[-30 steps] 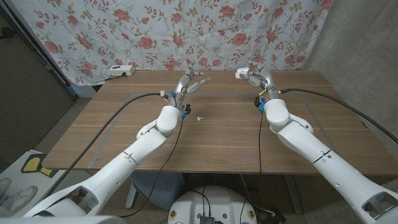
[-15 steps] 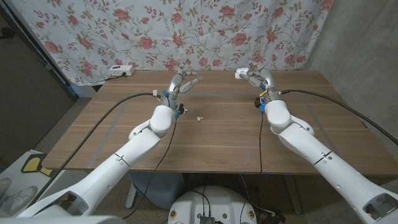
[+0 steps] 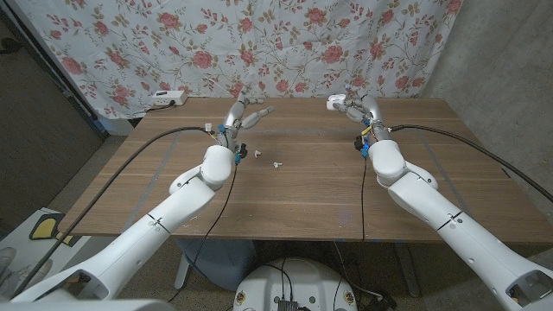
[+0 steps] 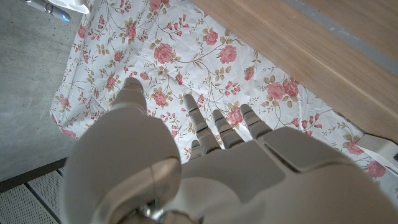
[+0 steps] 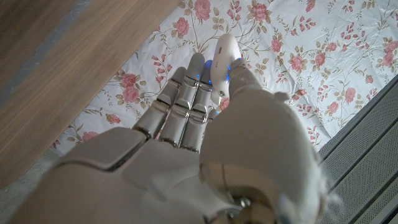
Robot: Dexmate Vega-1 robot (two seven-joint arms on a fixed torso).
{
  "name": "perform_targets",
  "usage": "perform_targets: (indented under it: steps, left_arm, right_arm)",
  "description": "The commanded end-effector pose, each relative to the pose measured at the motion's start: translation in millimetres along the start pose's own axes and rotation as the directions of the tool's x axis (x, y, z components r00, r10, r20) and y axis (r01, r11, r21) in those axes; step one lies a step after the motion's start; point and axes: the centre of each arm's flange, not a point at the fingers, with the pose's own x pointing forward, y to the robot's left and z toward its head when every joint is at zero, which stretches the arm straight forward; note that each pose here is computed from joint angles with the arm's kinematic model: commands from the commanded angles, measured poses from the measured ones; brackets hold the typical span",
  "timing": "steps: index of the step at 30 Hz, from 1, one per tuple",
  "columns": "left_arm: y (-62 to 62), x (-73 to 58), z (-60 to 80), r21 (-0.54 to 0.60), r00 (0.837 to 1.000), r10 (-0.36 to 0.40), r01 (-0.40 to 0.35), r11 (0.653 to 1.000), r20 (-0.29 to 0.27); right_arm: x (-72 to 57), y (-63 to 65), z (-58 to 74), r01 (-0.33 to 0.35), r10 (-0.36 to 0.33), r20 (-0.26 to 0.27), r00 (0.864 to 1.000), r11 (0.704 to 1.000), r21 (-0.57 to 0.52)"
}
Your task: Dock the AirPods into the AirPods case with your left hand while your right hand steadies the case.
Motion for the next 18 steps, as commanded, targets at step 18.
perform_targets:
  steps: [18]
  left_arm:
    - [24.8,-13.1,10.0,0.298,0.995,0.018,0.011,0.955,-0.094]
  right_arm:
    - [3.0,0.4,3.9,-0.002,0.002,0.012,1.0,1.0,-0.008]
